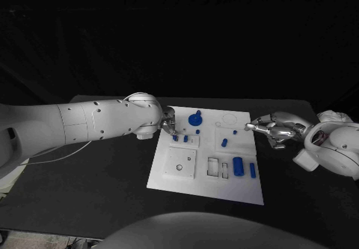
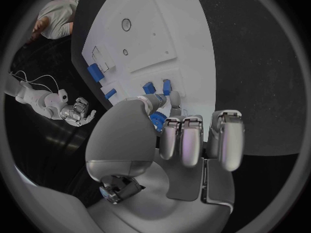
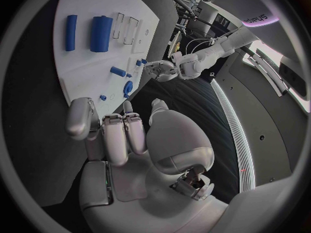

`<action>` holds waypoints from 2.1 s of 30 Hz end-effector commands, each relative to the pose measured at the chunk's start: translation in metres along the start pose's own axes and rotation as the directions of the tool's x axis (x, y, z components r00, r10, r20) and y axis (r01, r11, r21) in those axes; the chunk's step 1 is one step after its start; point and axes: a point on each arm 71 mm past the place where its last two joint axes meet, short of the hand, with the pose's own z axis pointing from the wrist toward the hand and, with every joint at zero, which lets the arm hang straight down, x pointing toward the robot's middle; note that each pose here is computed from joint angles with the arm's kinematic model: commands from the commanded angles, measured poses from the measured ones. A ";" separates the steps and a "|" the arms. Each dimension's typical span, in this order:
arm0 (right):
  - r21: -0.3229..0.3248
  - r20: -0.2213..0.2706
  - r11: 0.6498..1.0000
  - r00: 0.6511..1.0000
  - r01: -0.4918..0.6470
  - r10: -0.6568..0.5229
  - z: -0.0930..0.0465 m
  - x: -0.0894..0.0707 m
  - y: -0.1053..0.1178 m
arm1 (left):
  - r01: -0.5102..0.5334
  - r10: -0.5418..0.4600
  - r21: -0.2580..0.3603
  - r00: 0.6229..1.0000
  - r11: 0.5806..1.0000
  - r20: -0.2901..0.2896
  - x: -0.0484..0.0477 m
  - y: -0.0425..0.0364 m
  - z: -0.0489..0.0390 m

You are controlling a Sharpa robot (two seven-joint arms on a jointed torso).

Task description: Assemble the parts on the task board

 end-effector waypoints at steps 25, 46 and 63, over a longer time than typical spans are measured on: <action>-0.008 0.001 1.000 1.000 -0.002 0.002 -0.002 0.000 -0.003 | 0.021 -0.021 -0.001 0.998 1.000 0.065 0.0016 0.0022 -0.0066; -0.003 0.002 1.000 1.000 -0.006 0.006 -0.002 0.002 -0.006 | 0.052 -0.051 -0.007 0.992 0.999 0.119 0.0056 0.0069 -0.0116; -0.004 0.001 1.000 1.000 -0.008 0.008 -0.001 0.004 -0.008 | 0.048 -0.047 -0.006 0.993 0.999 0.104 0.0108 0.0049 -0.0102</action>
